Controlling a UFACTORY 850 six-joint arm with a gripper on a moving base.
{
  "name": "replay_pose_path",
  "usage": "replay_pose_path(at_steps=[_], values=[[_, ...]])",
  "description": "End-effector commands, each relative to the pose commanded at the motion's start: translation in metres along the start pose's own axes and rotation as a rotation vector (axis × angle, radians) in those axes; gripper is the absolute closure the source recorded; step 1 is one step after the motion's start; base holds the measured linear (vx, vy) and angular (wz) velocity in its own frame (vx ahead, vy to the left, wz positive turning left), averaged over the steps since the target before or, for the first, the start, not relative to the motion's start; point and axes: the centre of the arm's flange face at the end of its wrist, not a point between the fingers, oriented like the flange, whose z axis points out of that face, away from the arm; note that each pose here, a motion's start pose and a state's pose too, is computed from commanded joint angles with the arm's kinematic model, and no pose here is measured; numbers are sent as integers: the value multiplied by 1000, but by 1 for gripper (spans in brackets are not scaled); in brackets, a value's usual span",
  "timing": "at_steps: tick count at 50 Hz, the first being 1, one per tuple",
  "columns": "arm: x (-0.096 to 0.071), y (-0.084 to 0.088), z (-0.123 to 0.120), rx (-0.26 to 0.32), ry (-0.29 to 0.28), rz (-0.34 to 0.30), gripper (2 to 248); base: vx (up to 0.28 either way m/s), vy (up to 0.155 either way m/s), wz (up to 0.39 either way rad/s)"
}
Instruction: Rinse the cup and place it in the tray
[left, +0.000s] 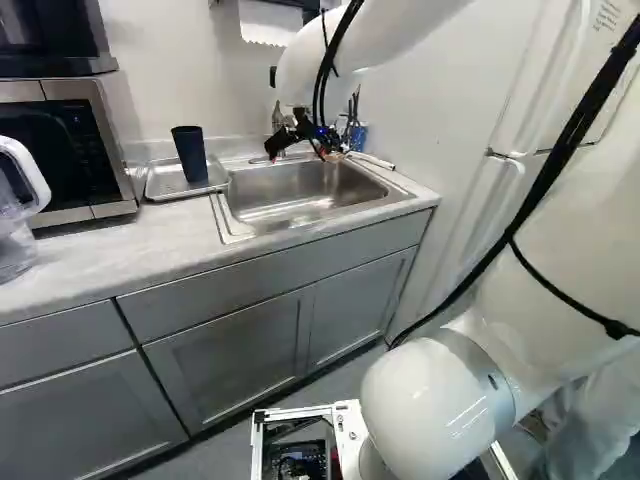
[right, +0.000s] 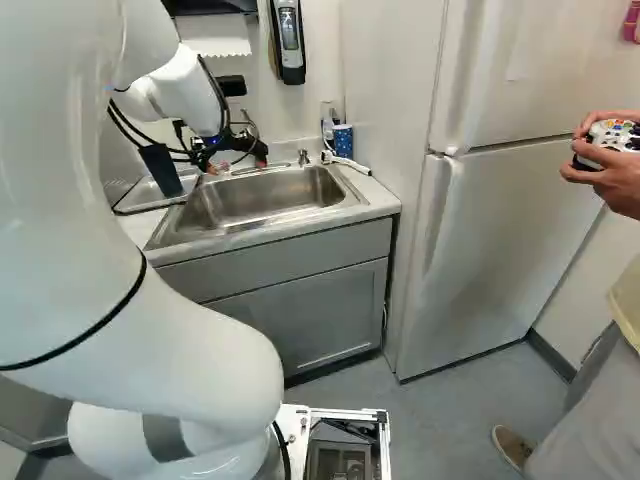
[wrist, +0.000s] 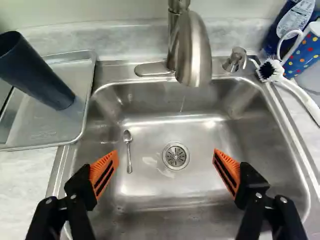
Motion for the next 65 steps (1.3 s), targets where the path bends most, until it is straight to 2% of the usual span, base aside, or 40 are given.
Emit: replay_pose_path(at_steps=[9, 46, 65], values=[[-3, 12, -3, -19, 0, 19, 3, 0, 0, 0], [-3, 12, -3, -19, 1, 19, 3, 0, 0, 0], [10, 14, -18, -21, 42, 21, 3, 0, 0, 0]])
